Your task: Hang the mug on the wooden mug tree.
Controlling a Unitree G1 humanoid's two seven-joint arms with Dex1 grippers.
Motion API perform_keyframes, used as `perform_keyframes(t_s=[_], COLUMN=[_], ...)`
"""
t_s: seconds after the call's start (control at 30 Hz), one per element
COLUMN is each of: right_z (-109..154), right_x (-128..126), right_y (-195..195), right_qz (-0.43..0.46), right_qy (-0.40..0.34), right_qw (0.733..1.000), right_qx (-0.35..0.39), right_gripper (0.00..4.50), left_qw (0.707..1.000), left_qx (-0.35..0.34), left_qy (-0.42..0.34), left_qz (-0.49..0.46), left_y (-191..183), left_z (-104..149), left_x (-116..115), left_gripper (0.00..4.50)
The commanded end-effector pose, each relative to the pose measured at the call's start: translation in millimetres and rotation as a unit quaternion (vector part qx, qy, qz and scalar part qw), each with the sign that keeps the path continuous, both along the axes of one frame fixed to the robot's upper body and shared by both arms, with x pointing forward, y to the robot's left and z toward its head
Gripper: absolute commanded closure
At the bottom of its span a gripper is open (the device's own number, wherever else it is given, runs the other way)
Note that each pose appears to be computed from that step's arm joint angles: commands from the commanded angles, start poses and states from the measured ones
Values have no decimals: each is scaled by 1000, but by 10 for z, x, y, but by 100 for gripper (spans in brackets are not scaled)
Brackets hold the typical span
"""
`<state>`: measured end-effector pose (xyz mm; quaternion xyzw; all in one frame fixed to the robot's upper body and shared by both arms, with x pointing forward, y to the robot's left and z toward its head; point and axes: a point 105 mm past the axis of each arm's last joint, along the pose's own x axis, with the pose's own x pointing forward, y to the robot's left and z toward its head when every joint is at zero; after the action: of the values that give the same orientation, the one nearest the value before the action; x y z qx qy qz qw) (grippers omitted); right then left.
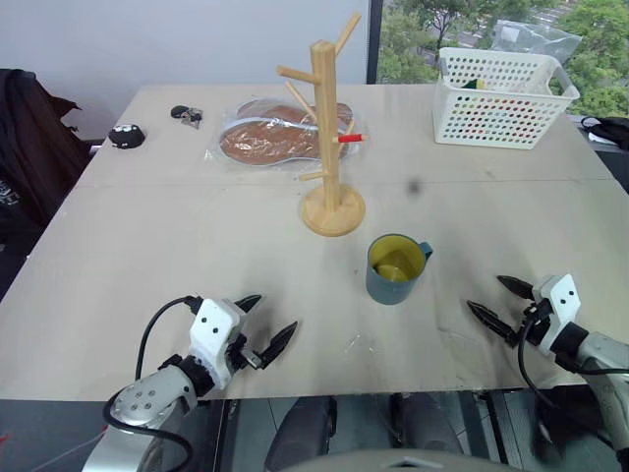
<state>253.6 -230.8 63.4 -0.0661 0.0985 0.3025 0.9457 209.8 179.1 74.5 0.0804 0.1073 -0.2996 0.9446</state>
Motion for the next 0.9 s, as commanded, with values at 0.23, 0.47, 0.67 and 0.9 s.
perform_keyframes(t_s=[0.23,0.47,0.67,0.9], right_z=[113,173,163,273], right_x=[-2,26,26,96], right_y=[-42,28,58,277], right_qz=[6,12,13,30], right_qy=[-41,-49,-51,-69], right_qw=[999,998,998,996], right_qx=[21,25,28,50], right_gripper=[3,3,3,3], left_qw=[999,999,999,993], left_qx=[-15,-15,-13,-28], left_qy=[-33,-38,-41,-53], left_qz=[-16,-16,-20,-100], left_y=[-56,-46,-51,-197], left_z=[162,180,195,345], left_x=[-3,18,12,-36], left_gripper=[0,0,0,0])
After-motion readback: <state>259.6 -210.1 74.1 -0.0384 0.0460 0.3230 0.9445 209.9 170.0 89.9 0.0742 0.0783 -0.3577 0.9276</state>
